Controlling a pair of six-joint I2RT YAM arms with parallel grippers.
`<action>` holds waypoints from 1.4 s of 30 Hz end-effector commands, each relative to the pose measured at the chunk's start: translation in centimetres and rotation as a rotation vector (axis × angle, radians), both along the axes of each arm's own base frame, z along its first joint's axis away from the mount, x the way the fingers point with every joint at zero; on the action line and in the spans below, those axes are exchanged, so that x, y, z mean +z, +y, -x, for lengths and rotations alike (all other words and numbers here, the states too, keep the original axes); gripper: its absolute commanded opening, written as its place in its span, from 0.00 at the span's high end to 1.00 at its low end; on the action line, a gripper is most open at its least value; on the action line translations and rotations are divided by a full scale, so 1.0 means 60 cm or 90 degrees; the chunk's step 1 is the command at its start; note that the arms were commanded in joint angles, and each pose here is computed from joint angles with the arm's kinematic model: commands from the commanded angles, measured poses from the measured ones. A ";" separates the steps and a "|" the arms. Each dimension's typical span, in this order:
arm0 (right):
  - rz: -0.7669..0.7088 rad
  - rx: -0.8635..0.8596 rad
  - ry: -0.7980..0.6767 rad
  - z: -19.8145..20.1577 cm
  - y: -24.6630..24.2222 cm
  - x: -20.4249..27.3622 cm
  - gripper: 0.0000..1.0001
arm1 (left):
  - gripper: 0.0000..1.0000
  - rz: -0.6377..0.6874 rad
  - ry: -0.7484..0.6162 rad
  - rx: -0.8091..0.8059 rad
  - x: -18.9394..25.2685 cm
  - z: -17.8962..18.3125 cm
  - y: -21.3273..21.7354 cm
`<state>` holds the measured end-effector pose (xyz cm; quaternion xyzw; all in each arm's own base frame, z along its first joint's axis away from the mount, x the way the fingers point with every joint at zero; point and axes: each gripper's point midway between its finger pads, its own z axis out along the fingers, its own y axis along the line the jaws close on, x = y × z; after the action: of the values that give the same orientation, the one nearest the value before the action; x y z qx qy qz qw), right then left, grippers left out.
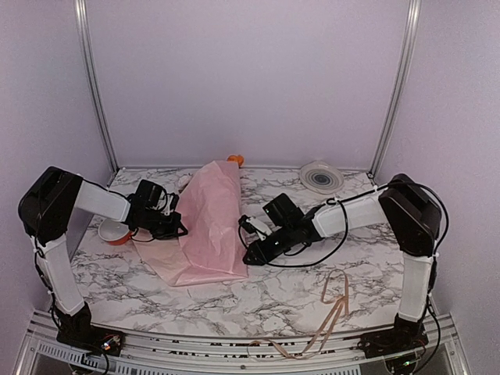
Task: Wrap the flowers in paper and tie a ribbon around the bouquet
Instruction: Press the fold line on the 2/3-folded wrapping paper, then move the 2/3-folded wrapping paper to the center of the board.
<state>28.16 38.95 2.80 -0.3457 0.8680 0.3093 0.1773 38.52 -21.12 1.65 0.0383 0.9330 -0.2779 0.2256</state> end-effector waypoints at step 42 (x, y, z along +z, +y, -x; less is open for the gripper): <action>-0.322 -0.121 0.190 -0.127 0.021 0.062 1.00 | 1.00 -0.119 0.045 -0.045 -0.047 0.014 0.004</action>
<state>35.14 41.64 4.60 -0.1678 0.8058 0.5541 0.1250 39.24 -20.04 1.61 0.0629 0.9457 -0.2213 0.2297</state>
